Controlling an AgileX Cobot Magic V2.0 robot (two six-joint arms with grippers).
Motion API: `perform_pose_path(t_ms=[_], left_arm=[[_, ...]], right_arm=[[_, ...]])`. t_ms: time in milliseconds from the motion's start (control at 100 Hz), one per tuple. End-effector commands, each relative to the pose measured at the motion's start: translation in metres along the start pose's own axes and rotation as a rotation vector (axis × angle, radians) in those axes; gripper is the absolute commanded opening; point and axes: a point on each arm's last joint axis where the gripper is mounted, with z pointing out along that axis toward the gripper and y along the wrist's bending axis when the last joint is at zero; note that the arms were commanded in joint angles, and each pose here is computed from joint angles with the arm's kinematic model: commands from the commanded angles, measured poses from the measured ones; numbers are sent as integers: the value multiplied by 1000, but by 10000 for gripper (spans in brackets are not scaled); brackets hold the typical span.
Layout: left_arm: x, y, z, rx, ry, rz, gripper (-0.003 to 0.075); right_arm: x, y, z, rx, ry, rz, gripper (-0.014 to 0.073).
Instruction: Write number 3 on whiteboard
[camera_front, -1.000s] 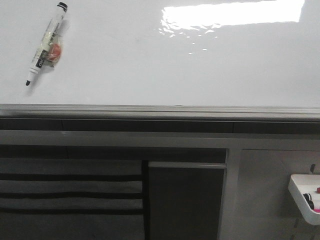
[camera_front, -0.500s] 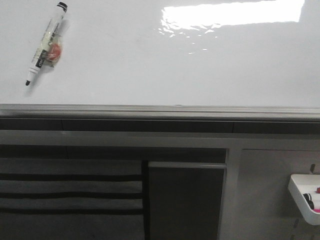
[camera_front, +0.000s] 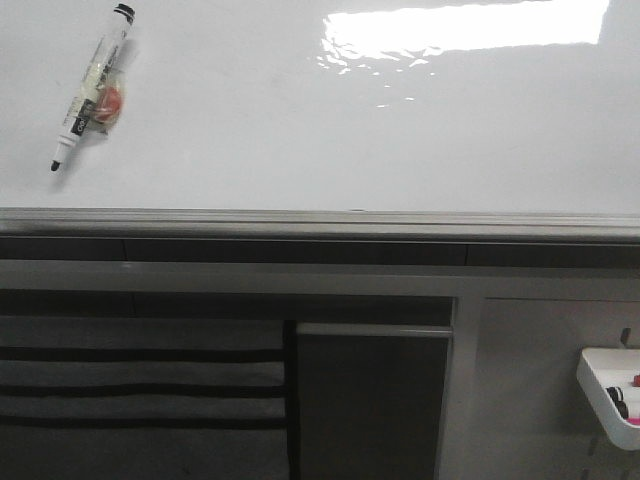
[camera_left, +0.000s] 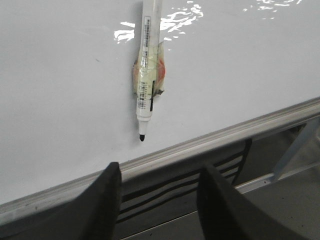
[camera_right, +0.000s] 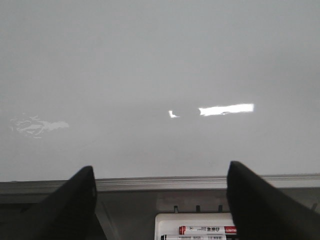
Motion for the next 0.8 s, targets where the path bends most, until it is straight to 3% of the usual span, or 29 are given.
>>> perform_pose_path(t_ms=[0,350,790], left_arm=[[-19,2,13,-25,-123,23,313],[-15,6,68,-54,-162,47,313],[-6,7,103,-72,-197,48,313]], right_arm=[[-15,1,-1,2,-77,-14,489],[-15,1,-1,2,-77,-14,489],[-15,1,-1,2,-77,-14,489]])
